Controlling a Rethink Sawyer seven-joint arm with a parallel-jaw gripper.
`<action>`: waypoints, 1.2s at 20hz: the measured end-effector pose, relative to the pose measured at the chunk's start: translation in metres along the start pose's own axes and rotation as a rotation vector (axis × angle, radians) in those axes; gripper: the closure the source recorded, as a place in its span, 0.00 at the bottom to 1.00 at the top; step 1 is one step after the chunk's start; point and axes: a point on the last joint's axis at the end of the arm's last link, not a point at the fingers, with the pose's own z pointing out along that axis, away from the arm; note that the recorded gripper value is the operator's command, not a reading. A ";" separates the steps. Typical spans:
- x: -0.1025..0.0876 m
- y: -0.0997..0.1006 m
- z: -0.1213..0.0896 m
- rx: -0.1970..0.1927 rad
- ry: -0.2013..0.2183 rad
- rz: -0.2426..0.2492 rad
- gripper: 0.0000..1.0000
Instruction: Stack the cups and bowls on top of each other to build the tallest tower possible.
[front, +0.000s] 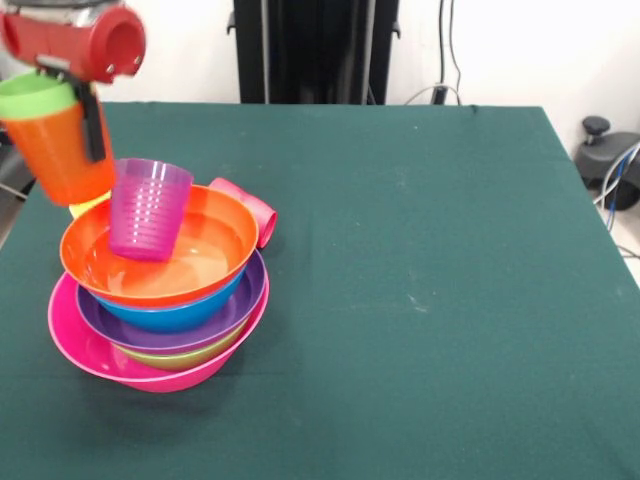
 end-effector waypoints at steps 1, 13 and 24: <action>-0.002 -0.001 0.009 -0.004 -0.007 0.001 1.00; 0.034 -0.001 0.075 -0.031 0.049 -0.012 1.00; 0.047 0.011 0.014 -0.007 0.057 -0.035 1.00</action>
